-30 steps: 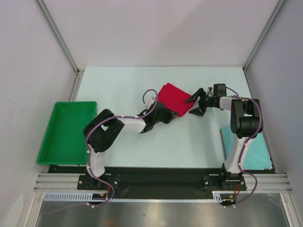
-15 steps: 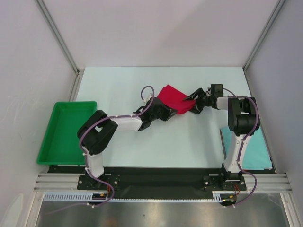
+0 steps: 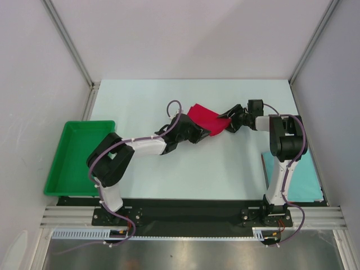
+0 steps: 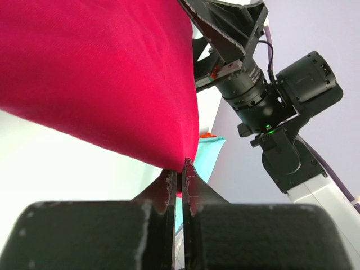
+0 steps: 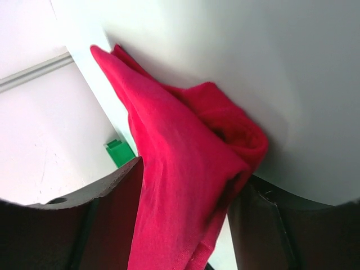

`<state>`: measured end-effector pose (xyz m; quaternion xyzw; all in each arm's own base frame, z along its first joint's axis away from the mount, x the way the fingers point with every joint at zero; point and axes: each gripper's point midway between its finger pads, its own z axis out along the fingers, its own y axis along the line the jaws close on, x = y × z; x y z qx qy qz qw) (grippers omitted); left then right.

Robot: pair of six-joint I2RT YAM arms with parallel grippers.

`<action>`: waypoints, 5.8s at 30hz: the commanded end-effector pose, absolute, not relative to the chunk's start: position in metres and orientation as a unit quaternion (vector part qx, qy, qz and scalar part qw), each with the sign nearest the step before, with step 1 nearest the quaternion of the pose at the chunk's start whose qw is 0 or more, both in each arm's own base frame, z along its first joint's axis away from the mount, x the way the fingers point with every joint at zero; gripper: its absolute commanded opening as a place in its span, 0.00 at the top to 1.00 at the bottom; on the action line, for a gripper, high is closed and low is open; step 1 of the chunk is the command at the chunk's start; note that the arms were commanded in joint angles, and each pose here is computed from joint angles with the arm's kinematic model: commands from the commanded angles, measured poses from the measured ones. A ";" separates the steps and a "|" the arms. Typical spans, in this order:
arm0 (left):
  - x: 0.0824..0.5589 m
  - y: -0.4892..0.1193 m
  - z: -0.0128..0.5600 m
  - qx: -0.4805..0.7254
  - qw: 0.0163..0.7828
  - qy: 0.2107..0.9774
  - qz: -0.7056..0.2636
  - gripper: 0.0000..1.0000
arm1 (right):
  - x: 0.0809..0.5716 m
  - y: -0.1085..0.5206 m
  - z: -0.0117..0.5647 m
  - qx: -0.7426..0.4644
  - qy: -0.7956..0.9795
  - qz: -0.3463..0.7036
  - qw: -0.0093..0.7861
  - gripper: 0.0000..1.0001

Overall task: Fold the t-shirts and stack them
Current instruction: Neatly place the folded tshirt to the corner, then reset both grippers

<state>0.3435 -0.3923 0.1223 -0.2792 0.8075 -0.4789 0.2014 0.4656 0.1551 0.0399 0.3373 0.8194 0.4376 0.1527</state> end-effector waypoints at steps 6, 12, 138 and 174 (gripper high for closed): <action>0.332 -0.390 0.145 -0.243 0.199 0.809 -0.497 0.99 | 0.478 0.146 0.036 0.355 0.815 0.416 0.191 0.59; 0.320 -0.384 0.135 -0.232 0.186 0.824 -0.483 0.82 | 0.473 0.139 0.050 0.339 0.832 0.386 0.209 1.00; 0.132 -0.279 0.124 0.085 0.011 0.827 -0.555 0.57 | 0.098 -0.155 0.161 0.711 0.633 -0.209 0.225 0.39; 0.094 -0.225 0.117 -0.039 0.187 0.739 -0.646 0.41 | 0.160 0.204 0.121 0.183 0.809 0.474 0.296 0.00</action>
